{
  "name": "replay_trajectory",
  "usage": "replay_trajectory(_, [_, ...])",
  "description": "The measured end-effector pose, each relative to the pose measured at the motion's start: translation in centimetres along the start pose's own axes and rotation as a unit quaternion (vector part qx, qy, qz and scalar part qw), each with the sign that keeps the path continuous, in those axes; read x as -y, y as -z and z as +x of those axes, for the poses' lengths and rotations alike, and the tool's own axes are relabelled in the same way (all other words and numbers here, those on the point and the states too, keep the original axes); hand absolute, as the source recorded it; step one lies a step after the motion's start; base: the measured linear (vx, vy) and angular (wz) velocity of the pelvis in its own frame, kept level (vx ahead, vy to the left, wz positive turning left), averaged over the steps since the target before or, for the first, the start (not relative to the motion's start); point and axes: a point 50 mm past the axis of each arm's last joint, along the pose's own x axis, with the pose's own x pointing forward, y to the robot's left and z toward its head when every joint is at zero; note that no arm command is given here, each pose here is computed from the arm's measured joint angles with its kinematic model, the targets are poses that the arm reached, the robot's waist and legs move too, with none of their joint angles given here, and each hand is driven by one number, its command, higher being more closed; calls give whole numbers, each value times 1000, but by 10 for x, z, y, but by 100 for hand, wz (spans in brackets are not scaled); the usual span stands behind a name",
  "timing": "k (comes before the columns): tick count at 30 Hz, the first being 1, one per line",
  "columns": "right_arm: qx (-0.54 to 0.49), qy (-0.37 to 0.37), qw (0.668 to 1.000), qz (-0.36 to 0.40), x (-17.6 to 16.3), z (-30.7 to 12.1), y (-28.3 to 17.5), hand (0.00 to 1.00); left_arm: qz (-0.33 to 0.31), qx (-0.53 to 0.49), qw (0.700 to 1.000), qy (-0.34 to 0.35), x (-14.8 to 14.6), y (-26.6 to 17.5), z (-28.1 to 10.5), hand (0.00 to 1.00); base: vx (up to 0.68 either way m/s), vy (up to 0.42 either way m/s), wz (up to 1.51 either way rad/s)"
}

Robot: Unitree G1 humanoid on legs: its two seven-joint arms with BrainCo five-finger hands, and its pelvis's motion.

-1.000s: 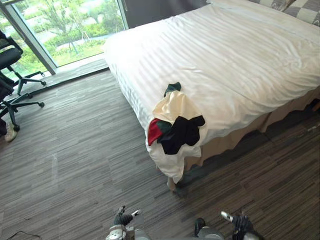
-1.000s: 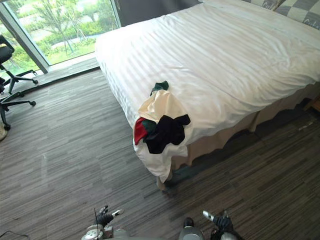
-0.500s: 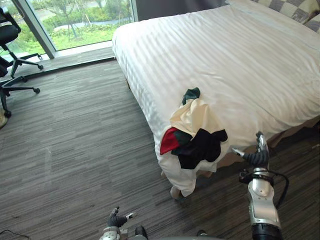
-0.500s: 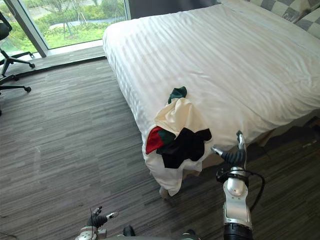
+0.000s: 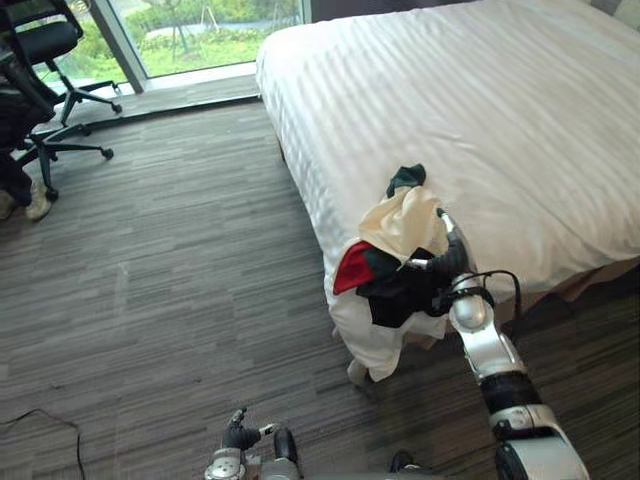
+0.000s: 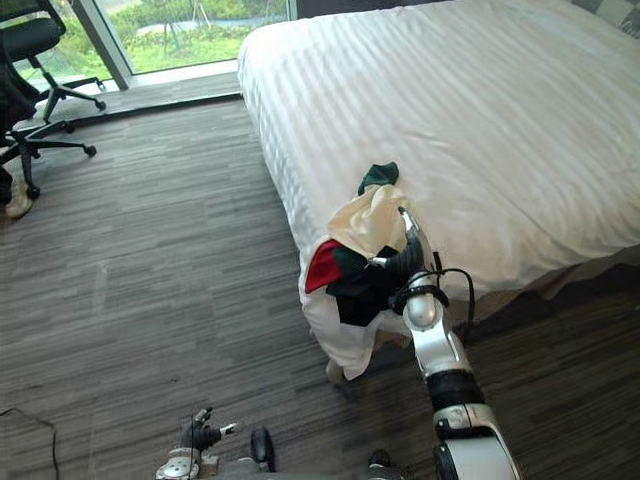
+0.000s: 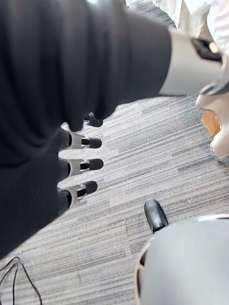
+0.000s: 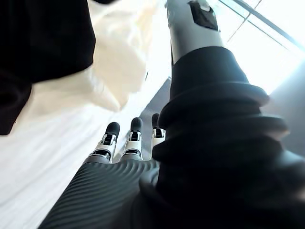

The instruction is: Tidy the bed and pick cloth on bed and put in laundry

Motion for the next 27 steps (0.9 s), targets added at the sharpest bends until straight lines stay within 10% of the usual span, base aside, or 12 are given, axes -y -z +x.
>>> replay_trajectory(10, [-12,102,991,-85,88,73,-58,0,-5,99,995,-20,-4,-63,15,0,-118,33,9])
replay_trajectory(11, [-10,116,988,-98,96,75,-62,100,0,106,994,-21,-3,-67,15,0,-47,20,14])
replay_trajectory(27, [7,157,987,-16,128,76,-72,100,41,131,991,-4,3,-86,19,0,-3,4,2])
